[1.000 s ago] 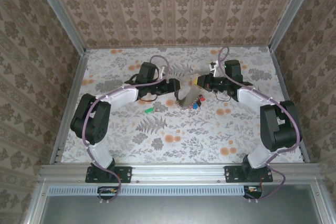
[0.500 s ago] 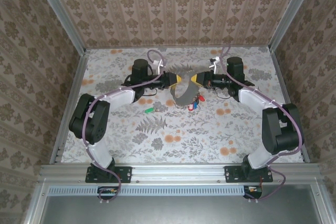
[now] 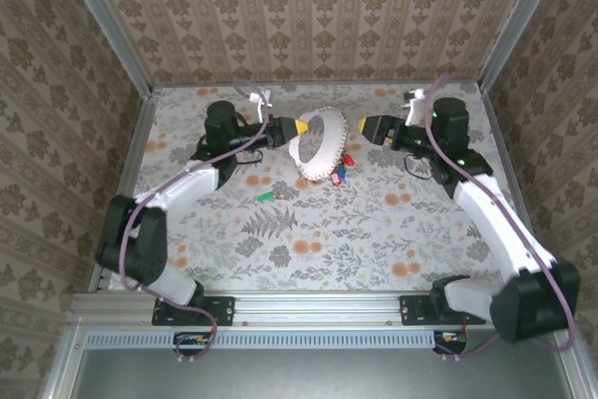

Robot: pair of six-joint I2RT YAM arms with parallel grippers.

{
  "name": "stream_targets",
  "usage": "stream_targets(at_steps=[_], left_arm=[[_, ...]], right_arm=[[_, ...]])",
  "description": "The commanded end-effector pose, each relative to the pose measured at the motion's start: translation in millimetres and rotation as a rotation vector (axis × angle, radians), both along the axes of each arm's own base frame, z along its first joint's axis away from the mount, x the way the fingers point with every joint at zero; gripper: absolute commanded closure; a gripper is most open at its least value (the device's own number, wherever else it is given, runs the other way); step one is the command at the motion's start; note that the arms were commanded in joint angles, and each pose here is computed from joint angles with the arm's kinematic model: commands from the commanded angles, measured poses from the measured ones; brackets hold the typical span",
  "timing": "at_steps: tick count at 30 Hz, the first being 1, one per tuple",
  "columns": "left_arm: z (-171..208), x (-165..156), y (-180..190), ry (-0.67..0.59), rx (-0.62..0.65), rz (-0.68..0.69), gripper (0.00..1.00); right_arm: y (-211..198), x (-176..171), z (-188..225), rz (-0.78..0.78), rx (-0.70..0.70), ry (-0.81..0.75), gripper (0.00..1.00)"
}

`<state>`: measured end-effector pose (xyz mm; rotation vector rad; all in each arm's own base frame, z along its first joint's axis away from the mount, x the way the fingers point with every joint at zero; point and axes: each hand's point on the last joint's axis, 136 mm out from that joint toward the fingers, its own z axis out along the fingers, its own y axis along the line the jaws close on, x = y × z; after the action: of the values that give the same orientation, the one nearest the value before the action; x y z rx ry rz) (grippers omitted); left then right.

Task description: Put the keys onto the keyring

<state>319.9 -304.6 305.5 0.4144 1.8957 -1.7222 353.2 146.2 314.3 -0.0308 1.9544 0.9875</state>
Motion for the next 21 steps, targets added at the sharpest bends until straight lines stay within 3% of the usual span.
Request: stream_targets(at_steps=[1,5,11,17,21], left_arm=[[23,-16,16,-0.228,0.199,0.050,1.00],[47,-31,13,-0.320,0.213,0.035,1.00],[81,-48,5,-0.415,0.165,0.017,1.00],[101,-65,-4,-0.565,0.132,0.011,1.00],[106,-68,-3,-0.622,0.127,0.017,1.00]], right_arm=[[-57,-8,3,-0.313,-0.133,-0.087,0.14],[-29,-45,29,-0.120,-0.080,-0.374,0.14],[5,-76,28,0.050,-0.185,-0.443,0.36],[43,-97,10,0.063,-0.353,-0.707,0.58],[64,-104,-5,0.055,-0.463,-0.815,0.63]])
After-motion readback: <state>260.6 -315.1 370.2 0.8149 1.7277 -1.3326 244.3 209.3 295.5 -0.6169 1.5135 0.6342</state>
